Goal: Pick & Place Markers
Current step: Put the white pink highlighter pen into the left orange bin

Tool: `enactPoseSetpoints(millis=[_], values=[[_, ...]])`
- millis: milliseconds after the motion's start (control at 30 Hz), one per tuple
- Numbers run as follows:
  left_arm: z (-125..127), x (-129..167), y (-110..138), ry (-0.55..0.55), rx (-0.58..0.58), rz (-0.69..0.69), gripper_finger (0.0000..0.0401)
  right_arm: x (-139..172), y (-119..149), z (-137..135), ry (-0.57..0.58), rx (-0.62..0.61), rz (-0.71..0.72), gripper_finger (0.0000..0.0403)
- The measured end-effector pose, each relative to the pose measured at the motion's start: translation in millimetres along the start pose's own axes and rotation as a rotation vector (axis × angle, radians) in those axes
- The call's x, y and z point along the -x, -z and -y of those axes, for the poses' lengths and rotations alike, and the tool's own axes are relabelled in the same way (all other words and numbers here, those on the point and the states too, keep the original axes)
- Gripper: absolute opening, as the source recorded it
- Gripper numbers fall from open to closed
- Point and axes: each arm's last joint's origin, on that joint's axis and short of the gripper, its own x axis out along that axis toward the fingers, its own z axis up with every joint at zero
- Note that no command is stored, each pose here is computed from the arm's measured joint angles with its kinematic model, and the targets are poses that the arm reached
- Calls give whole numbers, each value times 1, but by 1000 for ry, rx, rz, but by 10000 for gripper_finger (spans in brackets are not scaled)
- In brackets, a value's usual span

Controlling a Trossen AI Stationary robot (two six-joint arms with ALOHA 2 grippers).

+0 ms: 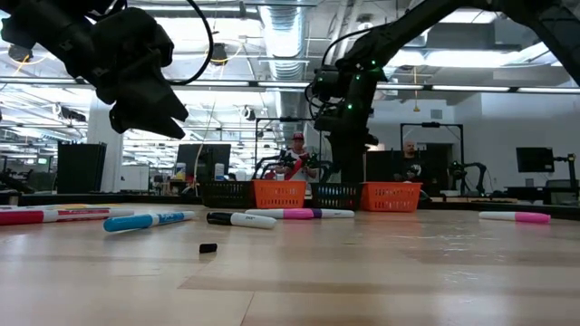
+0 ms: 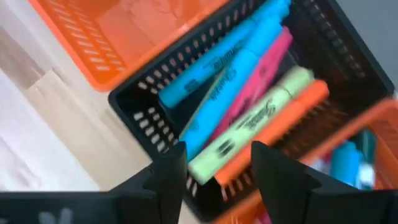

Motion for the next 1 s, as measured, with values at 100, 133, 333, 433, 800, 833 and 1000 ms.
enactPoseSetpoints(millis=[100,133,333,433,800,833,1000], values=[[0,0,0,0,0,0,214,12,2,1,0,-11,-77,179],[0,0,0,0,0,0,214,17,4,1,1,-10,-119,179],[0,0,0,0,-1,0,214,53,18,-9,2,22,-343,172],[0,0,0,2,-2,-1,214,71,29,-18,-4,78,-398,168],[-3,0,18,2,9,-46,214,128,90,-39,-21,98,-192,164],[-3,0,18,3,10,-46,214,127,99,-40,-24,94,-167,164],[-3,0,18,6,13,-41,214,102,151,-46,-42,100,-111,162]])
